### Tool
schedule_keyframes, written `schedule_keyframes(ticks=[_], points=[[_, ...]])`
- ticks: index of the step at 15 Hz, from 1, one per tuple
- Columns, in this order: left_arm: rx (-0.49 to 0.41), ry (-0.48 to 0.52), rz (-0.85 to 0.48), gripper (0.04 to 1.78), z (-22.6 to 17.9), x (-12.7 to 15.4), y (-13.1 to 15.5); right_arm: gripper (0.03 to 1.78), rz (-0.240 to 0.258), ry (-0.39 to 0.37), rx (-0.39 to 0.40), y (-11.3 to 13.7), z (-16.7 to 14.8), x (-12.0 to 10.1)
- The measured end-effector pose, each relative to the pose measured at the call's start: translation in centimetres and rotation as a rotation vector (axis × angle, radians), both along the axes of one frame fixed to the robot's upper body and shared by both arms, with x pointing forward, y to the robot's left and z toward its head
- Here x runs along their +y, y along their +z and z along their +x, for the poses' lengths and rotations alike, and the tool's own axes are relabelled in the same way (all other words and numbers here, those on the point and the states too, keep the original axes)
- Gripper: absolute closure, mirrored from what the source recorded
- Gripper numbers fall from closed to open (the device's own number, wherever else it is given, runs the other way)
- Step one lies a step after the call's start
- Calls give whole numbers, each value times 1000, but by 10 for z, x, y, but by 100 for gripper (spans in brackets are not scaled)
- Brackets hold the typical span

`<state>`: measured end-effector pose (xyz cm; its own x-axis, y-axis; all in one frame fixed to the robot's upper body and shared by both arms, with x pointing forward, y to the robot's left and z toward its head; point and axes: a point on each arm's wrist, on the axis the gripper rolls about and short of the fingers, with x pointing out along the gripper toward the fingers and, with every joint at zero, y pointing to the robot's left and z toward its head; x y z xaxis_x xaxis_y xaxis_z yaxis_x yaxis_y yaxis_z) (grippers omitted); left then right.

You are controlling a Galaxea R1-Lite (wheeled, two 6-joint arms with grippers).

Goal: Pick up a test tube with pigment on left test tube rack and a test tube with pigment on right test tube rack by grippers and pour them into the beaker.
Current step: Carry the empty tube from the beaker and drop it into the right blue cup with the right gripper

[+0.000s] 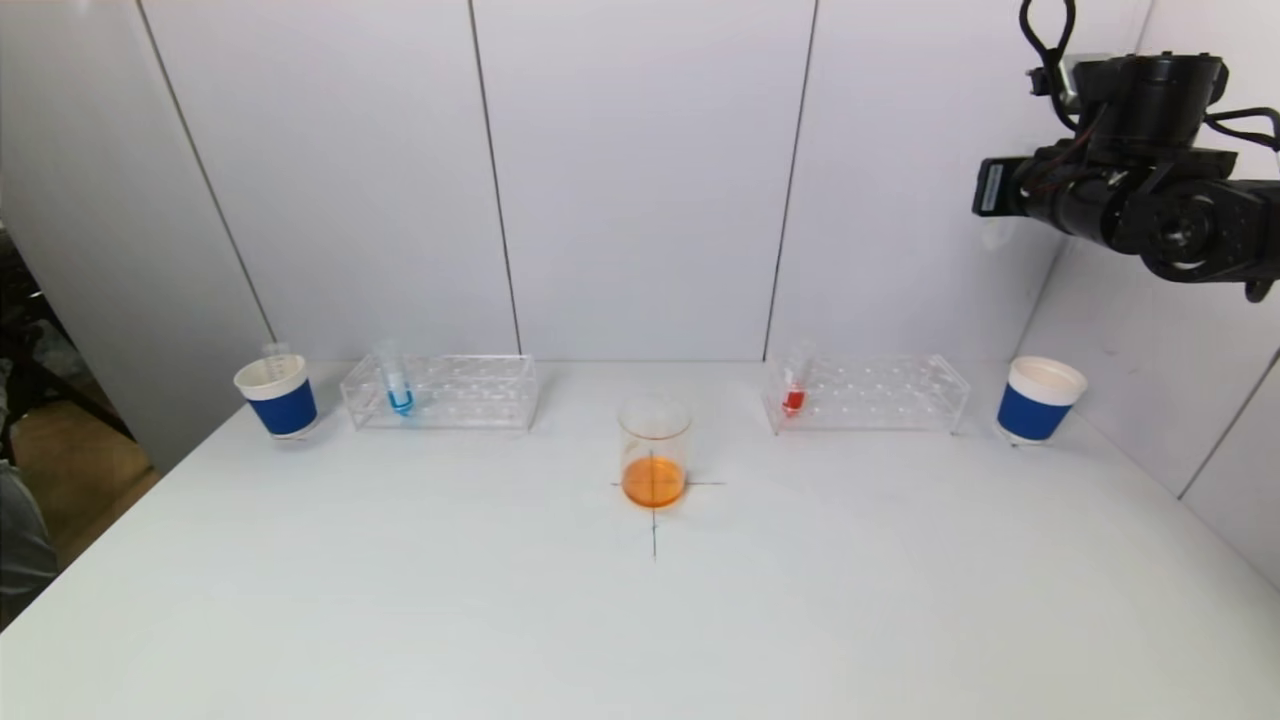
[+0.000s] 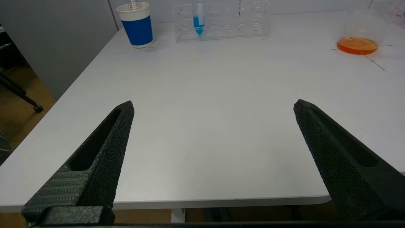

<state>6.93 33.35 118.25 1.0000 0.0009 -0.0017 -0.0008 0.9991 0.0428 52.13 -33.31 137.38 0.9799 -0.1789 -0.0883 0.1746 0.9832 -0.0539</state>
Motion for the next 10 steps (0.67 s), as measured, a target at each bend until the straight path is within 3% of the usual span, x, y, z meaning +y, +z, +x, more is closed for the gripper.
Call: schedule_keyframes(ticks=[5, 10], points=[[0, 0, 0, 6, 0, 0, 0, 128, 16, -93, 30, -11, -5, -44], [0, -1, 0, 6, 0, 0, 0, 128, 53, -129, 61, -24, -9, -77]])
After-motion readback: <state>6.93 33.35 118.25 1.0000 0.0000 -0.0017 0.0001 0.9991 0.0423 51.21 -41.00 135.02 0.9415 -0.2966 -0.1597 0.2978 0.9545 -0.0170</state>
